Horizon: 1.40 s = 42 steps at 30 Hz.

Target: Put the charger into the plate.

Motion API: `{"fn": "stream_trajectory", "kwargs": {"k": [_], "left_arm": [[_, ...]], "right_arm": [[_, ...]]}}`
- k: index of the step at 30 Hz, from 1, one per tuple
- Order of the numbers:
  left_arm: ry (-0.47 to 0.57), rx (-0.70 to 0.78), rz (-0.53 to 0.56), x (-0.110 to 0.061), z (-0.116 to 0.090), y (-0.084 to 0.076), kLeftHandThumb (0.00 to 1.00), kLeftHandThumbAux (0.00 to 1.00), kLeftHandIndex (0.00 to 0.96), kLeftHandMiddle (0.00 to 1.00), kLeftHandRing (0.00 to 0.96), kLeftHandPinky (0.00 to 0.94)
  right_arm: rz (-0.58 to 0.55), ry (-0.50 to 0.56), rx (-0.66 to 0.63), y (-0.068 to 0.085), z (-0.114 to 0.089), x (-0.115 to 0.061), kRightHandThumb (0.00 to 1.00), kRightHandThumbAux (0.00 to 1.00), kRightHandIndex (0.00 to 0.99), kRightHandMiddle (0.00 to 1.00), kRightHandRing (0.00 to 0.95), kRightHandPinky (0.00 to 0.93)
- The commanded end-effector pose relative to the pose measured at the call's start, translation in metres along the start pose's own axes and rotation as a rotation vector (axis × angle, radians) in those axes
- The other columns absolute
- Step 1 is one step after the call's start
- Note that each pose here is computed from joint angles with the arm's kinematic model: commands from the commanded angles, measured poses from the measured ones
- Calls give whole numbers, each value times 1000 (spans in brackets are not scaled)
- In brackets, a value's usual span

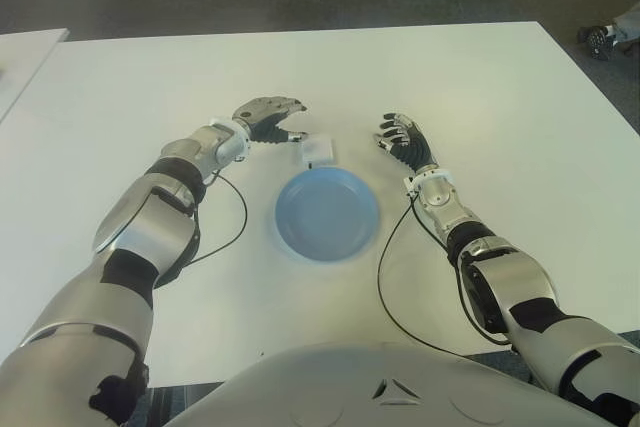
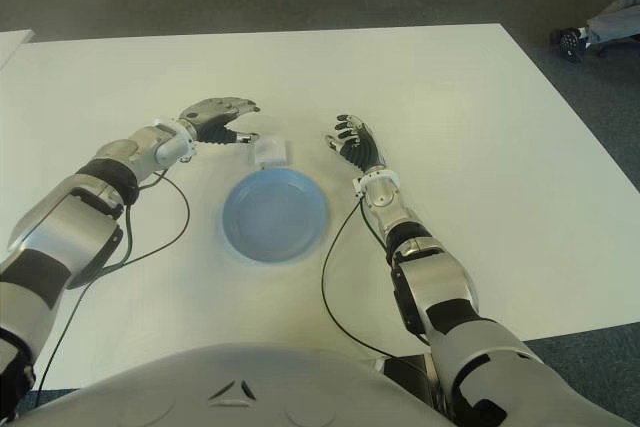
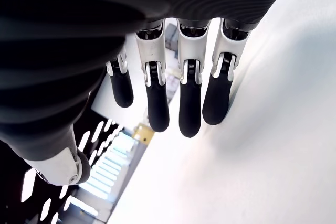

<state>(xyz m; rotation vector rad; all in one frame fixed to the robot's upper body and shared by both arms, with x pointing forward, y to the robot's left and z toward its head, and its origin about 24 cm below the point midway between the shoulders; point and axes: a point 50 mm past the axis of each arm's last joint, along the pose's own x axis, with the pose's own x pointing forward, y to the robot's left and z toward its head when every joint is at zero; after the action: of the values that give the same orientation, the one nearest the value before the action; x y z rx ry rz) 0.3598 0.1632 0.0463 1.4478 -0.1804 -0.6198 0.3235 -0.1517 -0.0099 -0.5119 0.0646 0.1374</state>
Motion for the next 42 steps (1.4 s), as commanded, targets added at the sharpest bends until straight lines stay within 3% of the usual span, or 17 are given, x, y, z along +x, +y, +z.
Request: {"fn": "stream_trajectory", "kwargs": {"k": [1,24,42], "left_arm": [[-2,63,-25,0,0,-5,257,149,0,0,0,0],[-25,137,-40,2,3,-5,243,160,0,0,0,0],[-57,172,-29,6,7,7,255,145,0,0,0,0]], "right_arm": [[200,246,-55,43,-48,-37,528,670,198,302,311,305],[209,231,-105,44,-46,-37,473,713,184,262,268,268],[209,223,-125,47,-45,-36,453,715,178,229,232,239]]}}
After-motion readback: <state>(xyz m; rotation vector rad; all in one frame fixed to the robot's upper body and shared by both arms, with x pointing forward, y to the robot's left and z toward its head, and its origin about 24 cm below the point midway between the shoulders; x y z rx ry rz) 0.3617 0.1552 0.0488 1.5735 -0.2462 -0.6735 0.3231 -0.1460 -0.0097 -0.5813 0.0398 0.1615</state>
